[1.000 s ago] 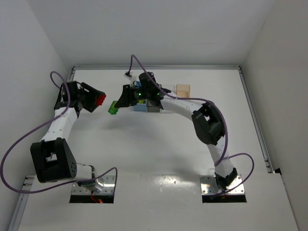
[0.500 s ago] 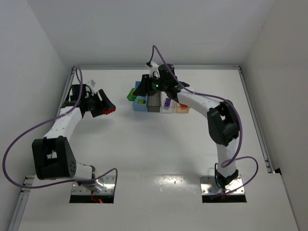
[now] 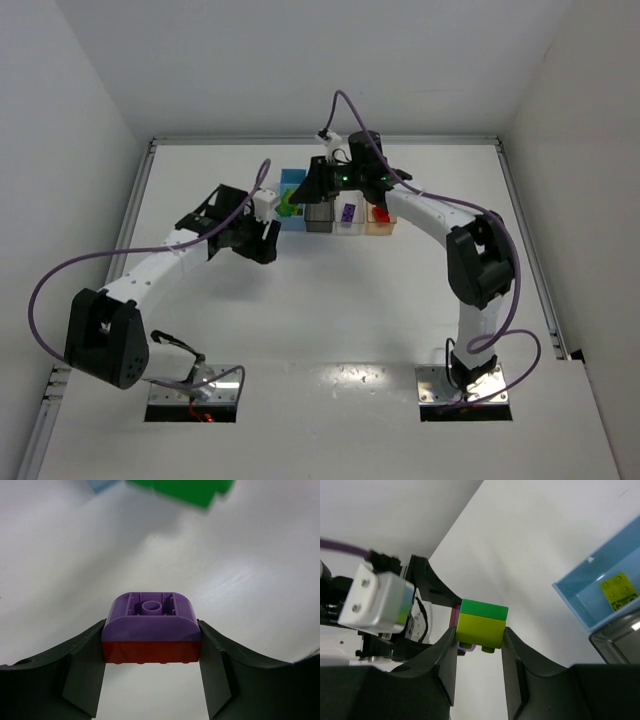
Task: Sort the legos into containers by color
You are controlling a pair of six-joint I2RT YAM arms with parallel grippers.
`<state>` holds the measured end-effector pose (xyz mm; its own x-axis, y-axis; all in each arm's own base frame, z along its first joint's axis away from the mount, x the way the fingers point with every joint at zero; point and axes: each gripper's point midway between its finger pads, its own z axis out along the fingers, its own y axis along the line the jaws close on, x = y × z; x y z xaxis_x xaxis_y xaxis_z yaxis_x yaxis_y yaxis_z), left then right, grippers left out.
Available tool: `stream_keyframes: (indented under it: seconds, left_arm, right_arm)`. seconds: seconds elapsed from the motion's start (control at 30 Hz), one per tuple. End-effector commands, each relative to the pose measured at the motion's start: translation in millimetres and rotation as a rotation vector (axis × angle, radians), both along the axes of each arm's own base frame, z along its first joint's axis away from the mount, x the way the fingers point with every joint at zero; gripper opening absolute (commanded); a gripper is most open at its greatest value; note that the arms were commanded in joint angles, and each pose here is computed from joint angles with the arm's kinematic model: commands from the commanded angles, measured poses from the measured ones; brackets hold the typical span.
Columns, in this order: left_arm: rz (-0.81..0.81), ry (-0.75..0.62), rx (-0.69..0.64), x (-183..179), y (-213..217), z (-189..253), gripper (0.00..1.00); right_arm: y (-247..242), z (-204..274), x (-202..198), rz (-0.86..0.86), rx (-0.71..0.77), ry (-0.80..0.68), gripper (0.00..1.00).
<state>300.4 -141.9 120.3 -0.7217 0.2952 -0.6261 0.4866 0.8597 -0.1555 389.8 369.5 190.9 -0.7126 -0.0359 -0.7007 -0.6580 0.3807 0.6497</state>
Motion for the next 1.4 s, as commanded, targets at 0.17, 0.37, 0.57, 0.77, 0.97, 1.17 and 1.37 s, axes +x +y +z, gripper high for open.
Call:
stream_keyframes:
  seconds: [0.17,0.37,0.57,0.77,0.97,1.17,1.37]
  left_arm:
    - [-0.217,-0.080,0.127,-32,-22,-6,0.05]
    - [-0.425,-0.013,0.169,-71,-60,-37,0.05]
    - [-0.591,0.035,0.257,-98,-93,-56,0.14]
    - [-0.655,0.094,0.331,-99,-115,-75,0.17]
    - [-0.634,0.066,0.331,-90,-120,-75,0.16]
    - [-0.714,0.016,0.302,-92,-133,-69,0.22]
    - [-0.806,-0.055,0.317,-81,-143,-63,0.37]
  right_arm:
    - [-58,39,10,-0.110,-0.025,-0.106,0.00]
    - [-99,53,33,-0.279,-0.068,-0.131,0.00]
    - [-129,54,42,-0.353,-0.072,-0.122,0.00]
    - [-145,54,44,-0.382,-0.055,-0.111,0.00]
    - [-151,57,44,-0.386,-0.041,-0.109,0.00]
    - [-149,50,46,-0.383,-0.033,-0.087,0.00]
    - [-149,54,47,-0.383,-0.029,-0.095,0.00]
